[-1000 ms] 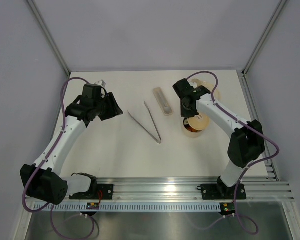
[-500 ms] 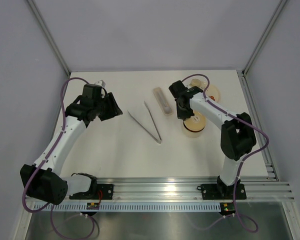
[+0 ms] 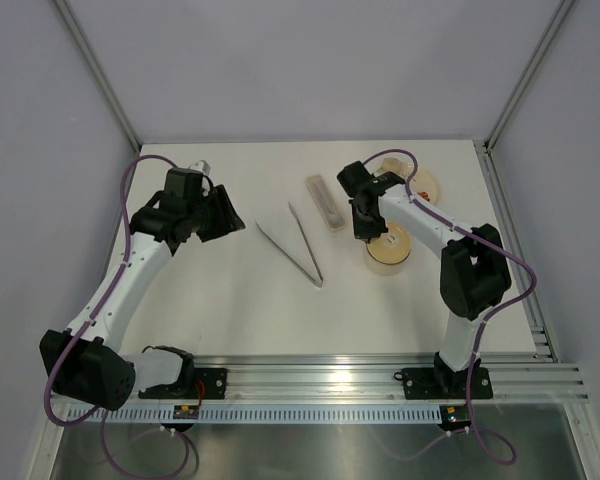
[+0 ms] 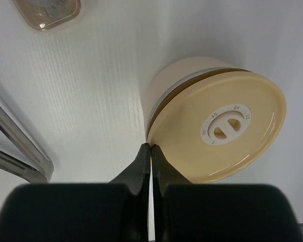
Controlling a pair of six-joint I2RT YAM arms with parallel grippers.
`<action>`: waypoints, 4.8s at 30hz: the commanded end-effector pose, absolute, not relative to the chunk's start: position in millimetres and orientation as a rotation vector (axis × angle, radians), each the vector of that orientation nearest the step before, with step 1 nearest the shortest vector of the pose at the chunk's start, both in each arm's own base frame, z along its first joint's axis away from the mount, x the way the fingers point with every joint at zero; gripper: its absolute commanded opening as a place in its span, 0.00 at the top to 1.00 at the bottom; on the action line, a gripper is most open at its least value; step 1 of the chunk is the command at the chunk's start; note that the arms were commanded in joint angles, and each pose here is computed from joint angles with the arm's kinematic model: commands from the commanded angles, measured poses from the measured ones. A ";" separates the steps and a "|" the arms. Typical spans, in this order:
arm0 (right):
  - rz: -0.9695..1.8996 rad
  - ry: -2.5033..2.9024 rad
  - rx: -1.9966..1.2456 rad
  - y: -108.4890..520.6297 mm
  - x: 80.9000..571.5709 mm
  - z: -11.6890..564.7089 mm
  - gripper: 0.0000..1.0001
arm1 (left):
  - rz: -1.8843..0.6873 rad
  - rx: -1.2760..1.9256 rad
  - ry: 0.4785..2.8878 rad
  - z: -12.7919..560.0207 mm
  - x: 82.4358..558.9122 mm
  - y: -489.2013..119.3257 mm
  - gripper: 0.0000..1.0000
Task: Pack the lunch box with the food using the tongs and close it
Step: Close the box lid on the packing box.
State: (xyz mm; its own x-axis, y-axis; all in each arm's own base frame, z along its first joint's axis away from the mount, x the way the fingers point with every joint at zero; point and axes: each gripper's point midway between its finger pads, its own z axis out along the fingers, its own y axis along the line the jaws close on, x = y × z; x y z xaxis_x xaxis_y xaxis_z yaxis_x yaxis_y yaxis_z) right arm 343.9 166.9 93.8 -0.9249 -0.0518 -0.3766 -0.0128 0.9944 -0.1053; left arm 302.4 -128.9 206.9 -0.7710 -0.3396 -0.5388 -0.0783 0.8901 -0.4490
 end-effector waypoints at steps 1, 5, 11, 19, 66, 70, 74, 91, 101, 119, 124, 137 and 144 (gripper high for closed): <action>-0.132 2.741 -0.087 172.6 348.0 104.6 1.00 | -0.546 -0.273 2.358 221.8 305.9 -129.2 0.49; -0.188 2.774 -0.118 167.5 345.3 100.3 1.00 | -0.549 -0.276 2.358 221.6 306.2 -129.7 0.49; -0.248 2.796 -0.180 162.6 344.9 103.4 1.00 | -0.545 -0.277 2.354 222.3 305.9 -128.8 0.49; -0.251 2.828 -0.217 162.9 341.0 103.0 1.00 | -0.536 -0.276 2.358 220.3 304.7 -127.7 0.49; -0.031 2.614 0.142 118.4 365.1 140.5 0.31 | -0.531 -0.286 2.359 219.1 298.1 -124.7 0.49; -0.007 2.680 0.160 118.7 360.1 106.2 0.31 | -0.524 -0.281 2.367 217.5 297.2 -124.0 0.49; -0.031 2.775 0.157 118.8 348.9 64.3 0.32 | -0.530 -0.281 2.372 214.9 298.7 -125.6 0.49; -0.077 2.622 0.125 105.6 363.8 151.1 0.32 | -0.552 -0.276 2.378 212.3 303.9 -130.4 0.49; -0.014 2.794 0.154 114.3 342.7 66.1 0.33 | -0.540 -0.277 2.386 210.7 302.6 -128.8 0.49; -0.034 2.668 0.171 107.3 357.4 107.5 0.30 | -0.547 -0.282 2.379 211.1 301.8 -129.1 0.49; -0.034 2.760 0.178 109.2 343.1 68.9 0.30 | -0.543 -0.278 2.385 209.9 300.2 -128.8 0.49; -0.027 2.376 0.244 86.0 356.5 226.2 0.15 | -0.529 -0.277 2.366 216.0 299.5 -125.7 0.49; -0.071 2.164 0.426 53.8 334.6 241.8 0.00 | -0.492 -0.280 2.342 223.6 299.0 -119.2 0.47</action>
State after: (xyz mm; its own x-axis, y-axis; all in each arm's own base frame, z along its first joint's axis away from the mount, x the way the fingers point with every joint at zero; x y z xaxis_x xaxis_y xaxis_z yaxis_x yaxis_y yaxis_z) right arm 337.3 71.6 247.5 -0.5933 0.2352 -0.7699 0.2268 0.9665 0.1205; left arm 293.9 -122.8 205.0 -0.7690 -0.3351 -0.5443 -0.0867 0.8984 -0.4305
